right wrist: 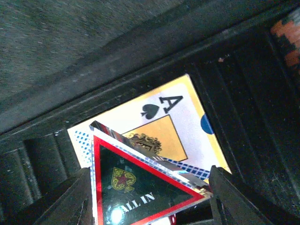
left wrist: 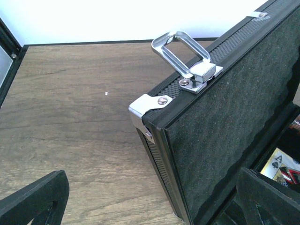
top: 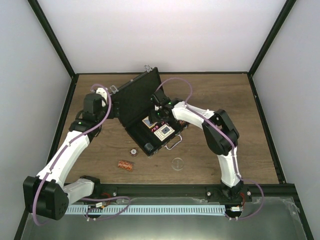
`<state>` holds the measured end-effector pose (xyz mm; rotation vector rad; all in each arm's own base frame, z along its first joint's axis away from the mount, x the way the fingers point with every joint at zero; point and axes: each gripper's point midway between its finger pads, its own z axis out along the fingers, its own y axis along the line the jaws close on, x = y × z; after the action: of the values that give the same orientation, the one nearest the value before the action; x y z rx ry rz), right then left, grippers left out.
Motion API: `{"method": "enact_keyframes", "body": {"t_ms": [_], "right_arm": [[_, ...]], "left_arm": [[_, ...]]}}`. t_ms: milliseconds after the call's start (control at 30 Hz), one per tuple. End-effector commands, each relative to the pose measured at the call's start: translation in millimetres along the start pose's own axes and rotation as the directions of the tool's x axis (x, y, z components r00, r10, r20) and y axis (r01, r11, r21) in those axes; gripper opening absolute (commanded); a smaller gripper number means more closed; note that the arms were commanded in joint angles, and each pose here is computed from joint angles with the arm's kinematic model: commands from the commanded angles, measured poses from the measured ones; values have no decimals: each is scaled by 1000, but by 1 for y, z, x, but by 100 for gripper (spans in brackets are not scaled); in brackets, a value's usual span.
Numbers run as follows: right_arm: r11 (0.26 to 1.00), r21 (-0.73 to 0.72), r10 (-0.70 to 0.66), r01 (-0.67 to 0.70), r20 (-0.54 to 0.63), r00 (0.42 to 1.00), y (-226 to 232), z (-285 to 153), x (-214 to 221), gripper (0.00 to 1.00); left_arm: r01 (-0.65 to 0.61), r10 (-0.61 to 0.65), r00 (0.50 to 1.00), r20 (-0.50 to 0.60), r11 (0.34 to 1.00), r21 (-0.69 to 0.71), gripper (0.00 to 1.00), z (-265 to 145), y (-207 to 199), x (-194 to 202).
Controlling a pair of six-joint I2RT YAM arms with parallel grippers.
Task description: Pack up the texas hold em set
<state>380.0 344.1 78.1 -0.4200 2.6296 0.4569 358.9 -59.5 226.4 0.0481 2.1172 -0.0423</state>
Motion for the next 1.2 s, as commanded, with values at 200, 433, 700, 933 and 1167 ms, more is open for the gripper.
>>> {"method": "enact_keyframes", "body": {"t_ms": [200,433,700,933,1167], "right_arm": [[996,58,72,-68,-68,995,0,23,14,56],[997,46,65,-62,-77,995,10,28,14,57],[994,83,73,-64,-105,992,7,42,20,57],[992,110,81,-67,-123,989,3,44,24,58],[991,125,72,-56,-125,990,4,42,22,73]], "left_arm": [[7,-7,1000,-22,1000,21,100,7,-5,5],[8,-7,1000,-20,1000,22,100,7,-5,4],[13,-12,1000,-24,999,37,100,7,-8,4],[16,-15,1000,-20,999,41,100,6,-8,3],[20,-19,1000,-15,999,45,100,4,-9,0]]}}
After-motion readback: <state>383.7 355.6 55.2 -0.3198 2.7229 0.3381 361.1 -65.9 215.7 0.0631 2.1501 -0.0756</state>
